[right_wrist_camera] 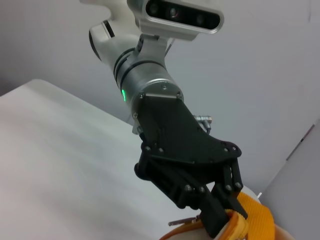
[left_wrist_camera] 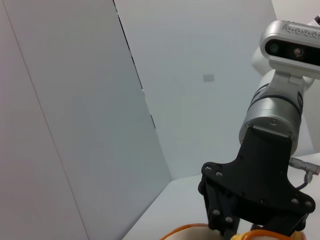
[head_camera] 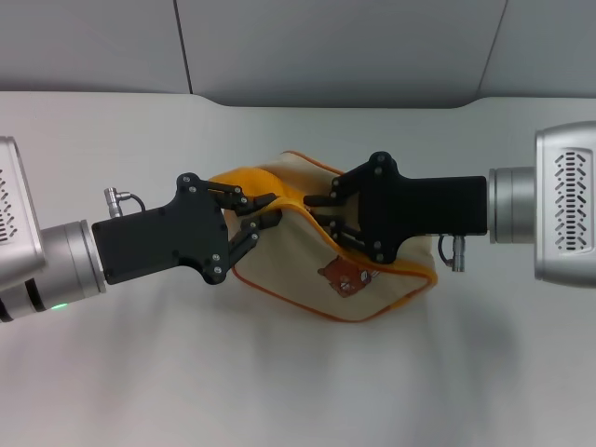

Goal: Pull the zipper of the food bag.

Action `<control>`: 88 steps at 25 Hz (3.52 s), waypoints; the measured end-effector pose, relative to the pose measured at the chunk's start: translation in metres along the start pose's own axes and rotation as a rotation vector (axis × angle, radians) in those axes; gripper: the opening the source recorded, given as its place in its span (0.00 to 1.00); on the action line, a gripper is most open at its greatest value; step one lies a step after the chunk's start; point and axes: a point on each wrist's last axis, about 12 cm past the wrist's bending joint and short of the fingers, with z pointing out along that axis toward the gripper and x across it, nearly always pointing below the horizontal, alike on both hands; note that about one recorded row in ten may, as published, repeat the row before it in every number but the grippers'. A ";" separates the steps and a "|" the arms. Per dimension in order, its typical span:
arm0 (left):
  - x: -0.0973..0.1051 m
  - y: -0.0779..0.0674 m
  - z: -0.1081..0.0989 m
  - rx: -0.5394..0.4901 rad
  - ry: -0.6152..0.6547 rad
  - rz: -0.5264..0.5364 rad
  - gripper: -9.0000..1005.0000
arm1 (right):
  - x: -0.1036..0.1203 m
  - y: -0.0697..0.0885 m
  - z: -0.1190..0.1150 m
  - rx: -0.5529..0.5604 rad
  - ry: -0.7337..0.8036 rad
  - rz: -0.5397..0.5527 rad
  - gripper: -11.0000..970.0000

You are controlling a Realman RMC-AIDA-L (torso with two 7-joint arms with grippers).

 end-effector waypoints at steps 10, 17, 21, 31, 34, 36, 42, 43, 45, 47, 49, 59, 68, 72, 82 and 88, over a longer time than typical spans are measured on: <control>0.000 0.000 0.000 0.001 -0.001 0.001 0.11 | -0.002 -0.001 0.003 -0.012 -0.003 -0.006 0.03; 0.002 -0.001 -0.003 -0.017 0.004 -0.006 0.11 | -0.002 0.000 0.003 -0.045 0.013 -0.029 0.02; 0.004 0.002 -0.012 -0.067 0.007 -0.021 0.11 | -0.003 0.007 -0.009 -0.108 0.073 -0.034 0.03; 0.010 0.008 -0.023 -0.164 0.033 -0.053 0.14 | -0.004 0.025 -0.042 -0.214 0.202 0.034 0.05; 0.012 0.009 -0.023 -0.178 0.044 -0.072 0.15 | -0.003 0.026 -0.052 -0.164 0.202 0.085 0.05; 0.014 0.005 -0.023 -0.183 0.043 -0.100 0.15 | 0.002 0.020 -0.059 -0.021 0.143 0.219 0.06; 0.020 0.003 -0.029 -0.227 0.062 -0.203 0.17 | 0.013 0.017 -0.067 0.107 0.064 0.380 0.08; 0.022 0.001 -0.031 -0.240 0.069 -0.228 0.17 | 0.016 0.018 -0.068 0.130 0.049 0.414 0.10; 0.027 -0.003 -0.035 -0.271 0.081 -0.279 0.18 | 0.019 0.020 -0.071 0.173 0.010 0.479 0.14; 0.033 -0.007 -0.039 -0.317 0.096 -0.343 0.18 | 0.022 0.022 -0.073 0.207 -0.033 0.535 0.18; 0.038 -0.010 -0.043 -0.346 0.111 -0.389 0.19 | 0.024 0.027 -0.076 0.238 -0.088 0.593 0.22; 0.013 -0.017 -0.073 -0.295 -0.126 -0.460 0.21 | 0.018 0.053 -0.085 0.191 -0.203 0.673 0.53; -0.007 -0.026 -0.057 0.199 -0.032 -0.489 0.73 | 0.011 0.082 -0.086 -0.073 -0.181 0.693 0.81; -0.005 -0.032 -0.057 0.253 0.012 -0.503 0.82 | 0.011 0.090 -0.079 -0.102 -0.168 0.700 0.83; -0.004 -0.038 -0.061 0.279 0.021 -0.504 0.82 | 0.011 0.090 -0.077 -0.099 -0.170 0.696 0.83; -0.003 -0.040 -0.062 0.281 0.025 -0.506 0.82 | 0.010 0.089 -0.075 -0.101 -0.175 0.684 0.83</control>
